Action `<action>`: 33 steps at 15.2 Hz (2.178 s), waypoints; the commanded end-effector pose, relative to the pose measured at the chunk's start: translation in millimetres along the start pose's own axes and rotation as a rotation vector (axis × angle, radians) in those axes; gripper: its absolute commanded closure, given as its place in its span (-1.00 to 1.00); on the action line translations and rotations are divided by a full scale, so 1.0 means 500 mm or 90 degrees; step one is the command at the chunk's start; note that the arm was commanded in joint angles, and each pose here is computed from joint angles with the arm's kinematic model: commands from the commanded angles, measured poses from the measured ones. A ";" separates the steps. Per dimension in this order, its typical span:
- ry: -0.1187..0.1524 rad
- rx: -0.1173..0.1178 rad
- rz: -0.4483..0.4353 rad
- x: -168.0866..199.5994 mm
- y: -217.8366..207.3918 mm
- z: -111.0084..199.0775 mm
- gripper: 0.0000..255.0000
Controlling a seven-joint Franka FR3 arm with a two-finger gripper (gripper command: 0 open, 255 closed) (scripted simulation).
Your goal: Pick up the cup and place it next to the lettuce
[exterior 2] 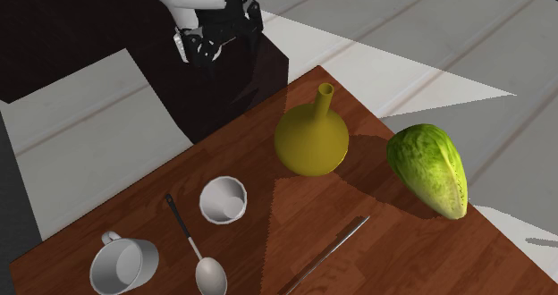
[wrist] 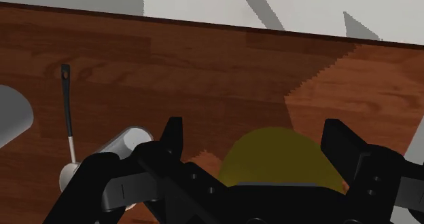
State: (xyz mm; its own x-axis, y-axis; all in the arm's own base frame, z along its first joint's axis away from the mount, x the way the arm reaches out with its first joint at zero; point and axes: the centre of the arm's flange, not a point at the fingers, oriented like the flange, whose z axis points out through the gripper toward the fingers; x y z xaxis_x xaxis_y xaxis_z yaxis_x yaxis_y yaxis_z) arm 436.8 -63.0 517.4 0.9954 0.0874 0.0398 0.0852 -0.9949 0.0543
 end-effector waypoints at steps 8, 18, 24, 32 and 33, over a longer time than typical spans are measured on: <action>0.001 -0.027 0.006 0.161 0.113 0.130 -1.00; 0.002 -0.055 0.012 0.320 0.229 0.260 -1.00; 0.002 -0.055 0.012 0.320 0.235 0.323 -1.00; 0.002 -0.055 0.012 0.320 0.236 0.340 -1.00; 0.002 -0.055 0.012 0.320 0.236 0.340 -1.00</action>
State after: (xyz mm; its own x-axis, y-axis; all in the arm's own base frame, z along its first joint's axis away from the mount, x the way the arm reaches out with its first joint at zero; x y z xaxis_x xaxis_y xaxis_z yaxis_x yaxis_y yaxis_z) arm 613.5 -175.0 360.6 0.9967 0.0684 0.0443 0.0617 -0.9884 0.1387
